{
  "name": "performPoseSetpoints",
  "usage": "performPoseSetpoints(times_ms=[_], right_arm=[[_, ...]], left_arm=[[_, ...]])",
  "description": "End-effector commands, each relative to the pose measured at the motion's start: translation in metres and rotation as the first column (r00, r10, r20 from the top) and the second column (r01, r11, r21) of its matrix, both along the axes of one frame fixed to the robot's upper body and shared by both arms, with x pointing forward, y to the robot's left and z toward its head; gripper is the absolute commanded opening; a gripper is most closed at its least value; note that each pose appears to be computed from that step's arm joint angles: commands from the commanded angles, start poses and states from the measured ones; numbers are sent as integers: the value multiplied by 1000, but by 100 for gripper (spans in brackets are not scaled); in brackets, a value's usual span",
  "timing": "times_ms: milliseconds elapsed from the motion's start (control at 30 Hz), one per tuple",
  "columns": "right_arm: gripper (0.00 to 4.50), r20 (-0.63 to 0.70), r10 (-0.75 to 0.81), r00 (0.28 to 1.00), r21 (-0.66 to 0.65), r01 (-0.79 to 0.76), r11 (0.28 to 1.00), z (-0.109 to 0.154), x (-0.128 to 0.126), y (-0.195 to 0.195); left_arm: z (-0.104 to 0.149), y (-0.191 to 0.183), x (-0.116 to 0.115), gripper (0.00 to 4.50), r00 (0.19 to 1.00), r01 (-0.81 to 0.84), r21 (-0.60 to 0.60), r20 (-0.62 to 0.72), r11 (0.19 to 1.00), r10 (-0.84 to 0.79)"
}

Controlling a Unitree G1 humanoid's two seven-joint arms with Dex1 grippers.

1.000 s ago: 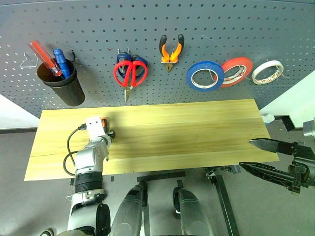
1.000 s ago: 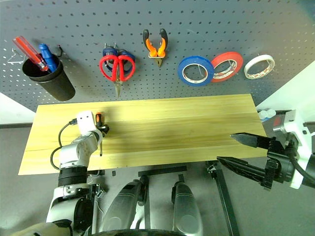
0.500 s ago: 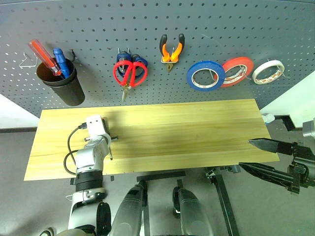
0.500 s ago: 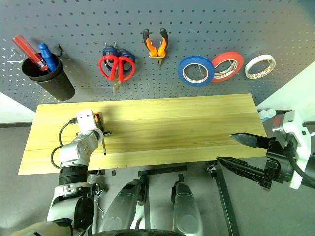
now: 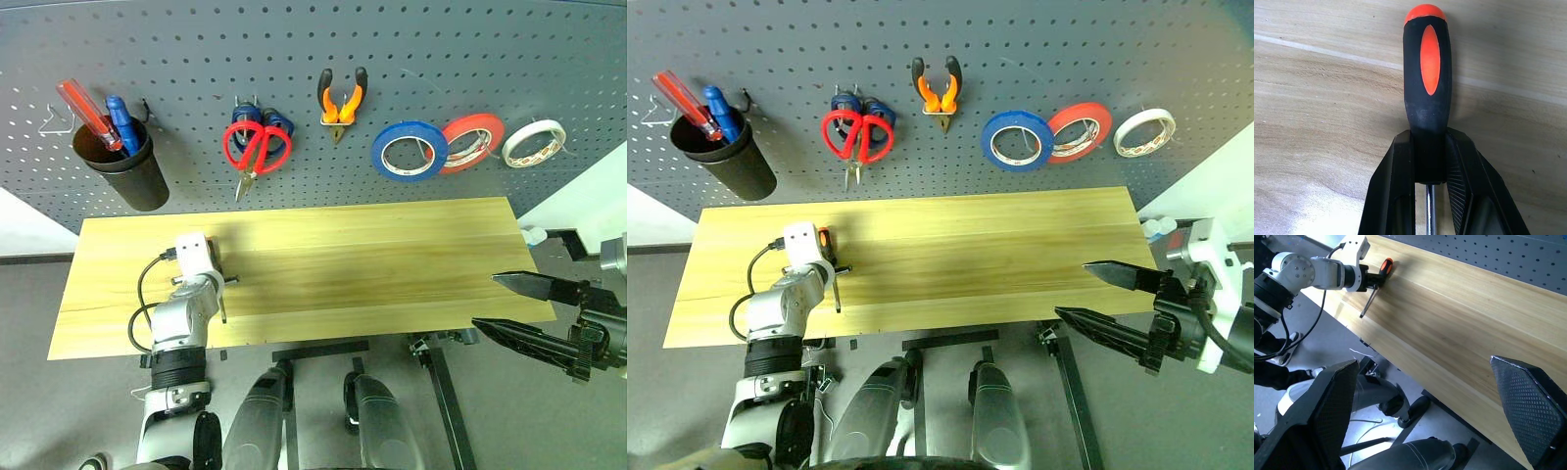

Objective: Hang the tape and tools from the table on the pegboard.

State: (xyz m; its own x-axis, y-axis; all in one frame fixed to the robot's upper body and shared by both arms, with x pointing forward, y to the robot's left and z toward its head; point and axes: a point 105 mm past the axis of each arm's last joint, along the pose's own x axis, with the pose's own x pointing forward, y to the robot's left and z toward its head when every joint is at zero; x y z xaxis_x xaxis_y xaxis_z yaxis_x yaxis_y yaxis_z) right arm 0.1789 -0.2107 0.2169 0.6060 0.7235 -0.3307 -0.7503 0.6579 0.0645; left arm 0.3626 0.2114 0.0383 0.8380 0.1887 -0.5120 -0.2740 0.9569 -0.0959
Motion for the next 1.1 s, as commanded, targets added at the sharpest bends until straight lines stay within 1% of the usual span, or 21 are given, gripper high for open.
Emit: performPoseSetpoints(times_ms=[33, 300, 433, 667, 900, 1100], right_arm=[[450, 65, 2, 998, 9, -2, 1000, 10, -2, 2], [450, 135, -2, 991, 38, -3, 999, 18, -4, 6], [450, 165, -13, 986, 45, 6, 999, 22, -3, 6], [450, 187, -32, 982, 47, 23, 999, 21, 1, 5], [450, 202, -53, 978, 51, 43, 998, 16, 3, 4], [450, 212, -70, 975, 53, 60, 997, 12, 4, 2]], left_arm=[[-3, -4, -3, 49, 1000, 24, 6, -9, 1000, -24], [-2, -23, -3, 49, 992, 124, 52, 32, 991, -126], [-2, -30, -4, 49, 988, 145, 61, 38, 988, -147], [3, -37, -4, 49, 982, 177, 76, 56, 981, -182], [12, -55, -6, 49, 970, 231, 49, 72, 972, -234], [31, -86, -8, 49, 947, 306, -20, 110, 952, -302]])
